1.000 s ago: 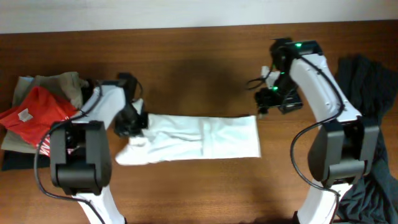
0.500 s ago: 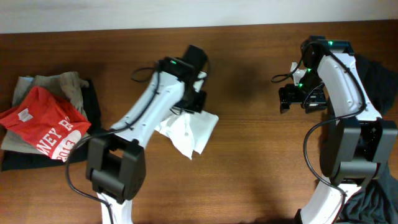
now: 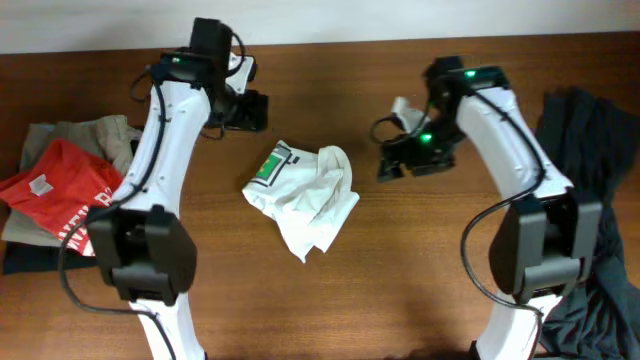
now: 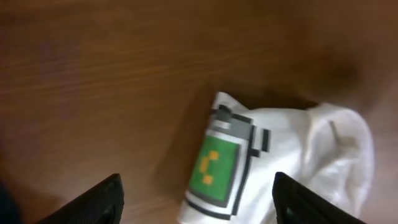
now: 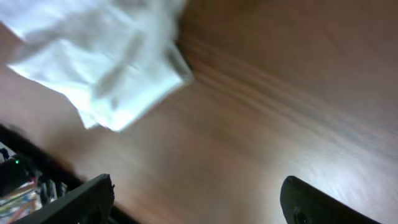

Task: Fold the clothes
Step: 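Grasp the folded white shirt with the left gripper and lift it, then place the folded white shirt onto the left clothes stack with left gripper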

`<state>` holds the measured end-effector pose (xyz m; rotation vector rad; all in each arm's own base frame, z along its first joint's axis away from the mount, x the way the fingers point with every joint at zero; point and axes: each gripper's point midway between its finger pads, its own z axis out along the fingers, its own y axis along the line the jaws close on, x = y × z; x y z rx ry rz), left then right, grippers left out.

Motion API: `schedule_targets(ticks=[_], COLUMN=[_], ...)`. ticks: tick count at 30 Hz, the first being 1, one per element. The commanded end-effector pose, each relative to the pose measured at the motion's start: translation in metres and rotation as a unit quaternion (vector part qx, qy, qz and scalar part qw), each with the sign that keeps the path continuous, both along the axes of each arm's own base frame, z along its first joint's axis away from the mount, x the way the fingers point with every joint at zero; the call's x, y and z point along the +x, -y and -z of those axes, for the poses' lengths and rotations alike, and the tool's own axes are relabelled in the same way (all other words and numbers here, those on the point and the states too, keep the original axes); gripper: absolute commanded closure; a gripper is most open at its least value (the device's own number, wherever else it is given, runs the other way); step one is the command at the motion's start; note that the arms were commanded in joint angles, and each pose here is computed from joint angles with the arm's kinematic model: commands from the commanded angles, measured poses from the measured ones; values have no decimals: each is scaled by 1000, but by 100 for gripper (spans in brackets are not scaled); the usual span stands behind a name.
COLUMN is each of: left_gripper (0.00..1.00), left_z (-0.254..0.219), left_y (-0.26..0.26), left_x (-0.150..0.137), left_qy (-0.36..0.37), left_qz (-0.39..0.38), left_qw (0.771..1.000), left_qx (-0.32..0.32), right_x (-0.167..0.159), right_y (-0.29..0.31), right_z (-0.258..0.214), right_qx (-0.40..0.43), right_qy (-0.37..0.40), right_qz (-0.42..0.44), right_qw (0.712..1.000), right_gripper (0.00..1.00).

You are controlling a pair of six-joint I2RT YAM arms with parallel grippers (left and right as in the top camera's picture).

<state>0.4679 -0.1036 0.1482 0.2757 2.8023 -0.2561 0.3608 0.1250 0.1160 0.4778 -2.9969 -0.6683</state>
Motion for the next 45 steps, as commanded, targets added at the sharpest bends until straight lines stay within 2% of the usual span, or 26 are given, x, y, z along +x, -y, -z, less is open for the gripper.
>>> schedule_targets(ticks=[1,4,5,6,7,8,9,11,12,13,14,16,18,20,23,30,31,32,34,35,36,37,40,42,43,45], left_gripper=[19,20,29,51,64,100,100,100,100,100,100,100,100,100,100,100,92,50,29,13,5,1,1,1,1,1], left_z=[70,138,161,169,172,170,167,153,128,106,64,20,-29,-79,-115,-120,-120,-119,-117,-116,-116,-116,-116,-116,-116,-117], left_y=[28,46,55,63,66,69,65,20,-23,-53,-109,-155,-196,-242,-271,-361,-369,-376,-389,-395,-398,-398,-377,-333,-299,-222], left_x=[-3,-32,-57,-75,-84,-88,-87,-56,-25,-8,10,17,13,-10,-31,-68,-73,-80,-94,-102,-104,-104,-88,-61,-43,-15], left_qy=[-75,-176,-237,-270,-288,-296,-298,-280,-244,-214,-162,-107,-53,-6,29,35,34,29,20,12,12,13,21,26,30,37], left_qz=[108,136,144,165,167,171,170,103,38,-7,-79,-125,-177,-231,-268,-368,-377,-387,-428,-445,-457,-460,-438,-385,-335,-224], left_qw=[985,961,944,929,923,920,921,948,967,976,983,985,981,970,958,922,919,915,898,890,884,883,897,922,941,973], left_qx=[-113,-165,-180,-194,-193,-191,-182,-108,-56,-28,24,58,59,71,96,112,113,112,101,97,93,91,56,44,34,27], right_x=[-3,-5,-5,-4,-3,-3,-3,-4,-4,-2,1,4,6,7,7,4,2,1,0,0,0,0,0,1,2,5], right_y=[-36,-36,-33,-28,-26,-24,-20,0,10,18,31,43,53,62,64,65,65,66,66,66,66,66,66,65,64,55], right_z=[-14,-12,-12,-10,-9,-9,-8,-5,-4,-4,-4,-4,-4,-4,-3,-3,-3,-3,-4,-4,-4,-4,-4,-4,-4,-7], right_qx=[21,14,7,-4,-9,-10,-16,-47,-57,-57,-57,-57,-57,-59,-63,-67,-67,-67,-68,-68,-68,-68,-68,-67,-62,-34], right_qy=[24,21,21,23,23,22,22,12,7,5,4,3,2,0,0,-7,-9,-11,-15,-15,-15,-15,-14,-12,-10,-6], right_qz=[-25,-29,-26,-25,-24,-23,-20,-7,2,13,30,47,60,72,73,72,72,72,72,72,72,72,72,72,73,74], right_qw=[999,999,999,999,999,999,999,999,998,998,998,997,997,996,995,995,995,995,995,995,995,995,995,995,995,997], right_gripper=[10,10,10,10,10,10,10,10,10,10,10,10,10,10,10,10,10,10,10,10,10,10,10,9,4,1])
